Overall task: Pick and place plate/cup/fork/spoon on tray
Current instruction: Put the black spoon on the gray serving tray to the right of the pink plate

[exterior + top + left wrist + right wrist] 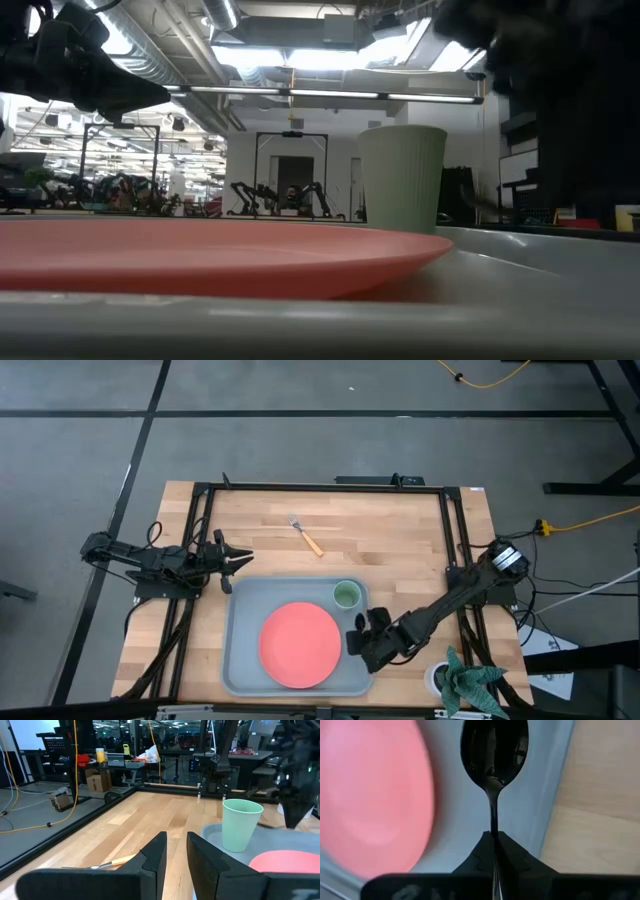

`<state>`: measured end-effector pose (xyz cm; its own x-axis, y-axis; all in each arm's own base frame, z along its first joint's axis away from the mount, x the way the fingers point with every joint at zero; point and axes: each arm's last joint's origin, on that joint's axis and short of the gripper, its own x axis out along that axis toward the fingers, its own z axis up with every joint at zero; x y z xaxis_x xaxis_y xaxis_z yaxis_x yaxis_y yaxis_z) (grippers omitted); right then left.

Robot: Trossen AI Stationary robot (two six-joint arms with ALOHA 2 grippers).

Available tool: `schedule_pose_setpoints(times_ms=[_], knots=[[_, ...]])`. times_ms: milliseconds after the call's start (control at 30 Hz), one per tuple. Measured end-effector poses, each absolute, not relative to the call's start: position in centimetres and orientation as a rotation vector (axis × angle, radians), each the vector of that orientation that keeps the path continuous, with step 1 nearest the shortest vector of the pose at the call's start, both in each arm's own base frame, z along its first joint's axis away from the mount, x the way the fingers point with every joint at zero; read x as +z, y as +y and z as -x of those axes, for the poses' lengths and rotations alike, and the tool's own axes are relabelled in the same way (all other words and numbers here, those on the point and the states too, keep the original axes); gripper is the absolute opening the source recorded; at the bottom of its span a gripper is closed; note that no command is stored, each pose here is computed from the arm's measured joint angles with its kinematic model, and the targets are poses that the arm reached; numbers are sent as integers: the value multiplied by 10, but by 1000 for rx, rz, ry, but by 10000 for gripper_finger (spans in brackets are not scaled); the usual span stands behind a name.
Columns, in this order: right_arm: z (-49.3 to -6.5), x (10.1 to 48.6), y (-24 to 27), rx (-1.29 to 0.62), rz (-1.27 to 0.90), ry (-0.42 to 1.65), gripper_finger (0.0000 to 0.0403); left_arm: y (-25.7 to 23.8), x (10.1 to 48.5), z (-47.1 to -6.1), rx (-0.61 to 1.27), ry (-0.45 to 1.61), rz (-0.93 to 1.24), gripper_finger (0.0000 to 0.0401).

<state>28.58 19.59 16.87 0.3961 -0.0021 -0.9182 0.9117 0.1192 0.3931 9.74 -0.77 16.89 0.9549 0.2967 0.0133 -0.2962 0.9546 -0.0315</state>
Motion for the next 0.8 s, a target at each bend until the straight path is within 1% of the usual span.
schedule_pose_setpoints(times_ms=[100, 267, 500, 800], knots=[[-291, 154, 197, -862, -1277, 967, 5, -8, 169, -97, 301, -18, 29, 69], [-297, 144, 199, -884, -1324, 915, 5, -8, 169, -97, 301, -18, 29, 69], [-298, 143, 199, -888, -1317, 902, 27, -8, 169, -97, 301, -18, 29, 69], [-298, 143, 198, -892, -1305, 874, 32, -8, 169, -97, 301, -18, 29, 69]])
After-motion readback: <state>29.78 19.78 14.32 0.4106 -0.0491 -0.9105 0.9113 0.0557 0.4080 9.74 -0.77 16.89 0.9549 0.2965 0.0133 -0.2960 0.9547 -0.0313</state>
